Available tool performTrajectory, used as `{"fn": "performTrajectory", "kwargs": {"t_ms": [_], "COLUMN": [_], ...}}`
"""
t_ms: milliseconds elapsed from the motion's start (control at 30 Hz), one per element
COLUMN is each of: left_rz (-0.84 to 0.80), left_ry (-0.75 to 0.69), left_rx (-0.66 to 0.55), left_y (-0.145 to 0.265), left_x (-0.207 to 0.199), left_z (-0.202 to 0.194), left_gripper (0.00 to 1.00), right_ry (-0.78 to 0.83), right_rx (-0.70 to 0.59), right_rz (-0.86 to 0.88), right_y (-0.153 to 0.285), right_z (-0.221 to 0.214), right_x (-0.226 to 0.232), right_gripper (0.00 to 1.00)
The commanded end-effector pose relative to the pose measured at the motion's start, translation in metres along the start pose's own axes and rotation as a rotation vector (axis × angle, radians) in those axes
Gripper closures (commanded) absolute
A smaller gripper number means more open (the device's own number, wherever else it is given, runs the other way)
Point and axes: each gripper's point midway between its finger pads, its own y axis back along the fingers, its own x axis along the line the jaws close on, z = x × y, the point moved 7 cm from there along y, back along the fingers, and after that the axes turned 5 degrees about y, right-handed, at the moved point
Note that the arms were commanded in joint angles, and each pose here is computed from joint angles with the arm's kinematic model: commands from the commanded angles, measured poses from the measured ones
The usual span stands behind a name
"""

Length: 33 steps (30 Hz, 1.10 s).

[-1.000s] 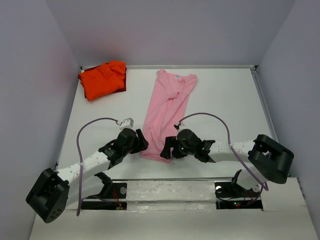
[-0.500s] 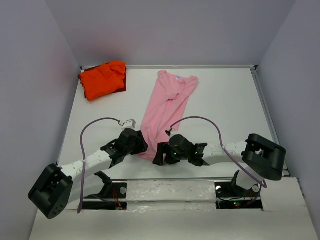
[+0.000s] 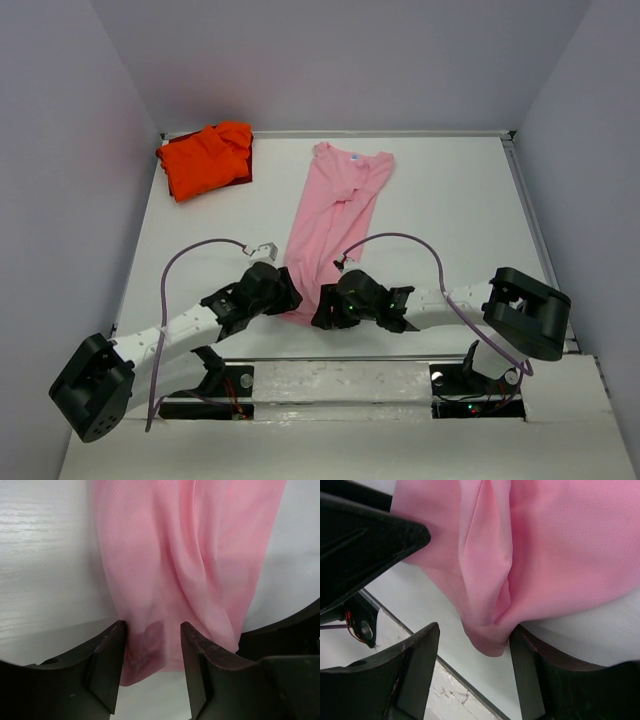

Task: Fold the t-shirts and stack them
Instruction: Pick up the rectangle-folded T-shirt from the center of the board.

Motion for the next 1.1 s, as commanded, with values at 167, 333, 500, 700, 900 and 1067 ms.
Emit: {"fn": "performTrajectory", "kwargs": {"t_ms": [167,333,500,700,900,1067], "left_rz": [-0.023,-0.014,-0.015,-0.065,-0.1,-0.107], "left_ry": [0.026,0.014,0.015,0.05,0.066,0.049], "left_rx": [0.006,0.002,0.017,0.048,0.1,0.106], "left_y": [0.009,0.007,0.006,0.005,0.002,0.001], "left_x": [-0.01,-0.011,-0.011,-0.011,-0.024,-0.045], "left_z": [-0.008,-0.009,-0.015,-0.03,-0.059,-0.073], "left_gripper": [0.67,1.0,1.0,1.0,1.0,1.0], "right_ry": [0.033,0.069,0.082,0.081,0.063,0.059], "right_rx": [0.002,0.005,0.019,0.014,0.039,0.039], "right_rz": [-0.179,-0.26,-0.284,-0.245,-0.245,-0.241], "right_y": [0.01,0.024,0.041,0.067,0.078,0.084], "right_z": [-0.01,-0.006,-0.005,-0.005,-0.013,-0.016], "right_x": [-0.027,-0.034,-0.035,-0.032,-0.038,-0.04], "right_gripper": [0.73,1.0,1.0,1.0,1.0,1.0]}}
